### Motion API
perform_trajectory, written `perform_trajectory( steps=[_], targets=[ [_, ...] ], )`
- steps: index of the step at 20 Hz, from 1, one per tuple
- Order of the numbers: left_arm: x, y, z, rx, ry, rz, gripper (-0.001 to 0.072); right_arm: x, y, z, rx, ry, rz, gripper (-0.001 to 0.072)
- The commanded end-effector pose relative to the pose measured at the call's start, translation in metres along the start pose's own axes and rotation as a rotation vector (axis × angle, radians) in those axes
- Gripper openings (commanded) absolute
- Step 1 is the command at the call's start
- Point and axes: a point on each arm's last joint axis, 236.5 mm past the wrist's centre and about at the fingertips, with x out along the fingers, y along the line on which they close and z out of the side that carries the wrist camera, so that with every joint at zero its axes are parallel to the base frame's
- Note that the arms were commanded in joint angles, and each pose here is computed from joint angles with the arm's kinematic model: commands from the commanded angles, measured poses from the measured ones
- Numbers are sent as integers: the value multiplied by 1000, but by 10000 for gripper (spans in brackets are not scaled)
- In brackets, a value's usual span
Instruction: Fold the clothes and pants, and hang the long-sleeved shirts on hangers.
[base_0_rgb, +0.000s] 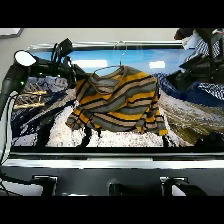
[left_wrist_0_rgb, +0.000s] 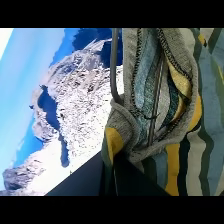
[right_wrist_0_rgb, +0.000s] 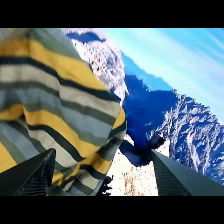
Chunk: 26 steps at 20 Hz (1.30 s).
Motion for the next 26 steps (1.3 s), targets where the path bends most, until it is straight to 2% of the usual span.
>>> perform_trajectory(
  steps=[1,4,6,10,17,19,22,24,26],
  targets=[
    [-13,-3,11,37,2,15,13,25,6,-14,-80,36,82,688],
    [-12,-11,17,49,0,-7,13,44,15,-39,-165,107,172,685],
    [-8,-16,20,55,-4,-20,13,52,19,-30,-174,54,200,680],
    [-3,-24,27,67,-10,-36,14,56,18,6,-146,-102,190,665],
    [-2,-24,27,68,-10,-37,14,80,29,-17,-148,-48,288,663],
    [-2,-24,27,68,-10,-37,14,85,31,-30,-152,-7,313,545],
    [-2,-24,28,68,-11,-37,15,91,29,-39,-154,21,315,523],
    [-2,-24,27,68,-10,-37,14,92,22,-52,-182,75,292,456],
    [-2,-24,27,68,-10,-37,14,93,16,-59,-198,102,270,456]
  ],
)
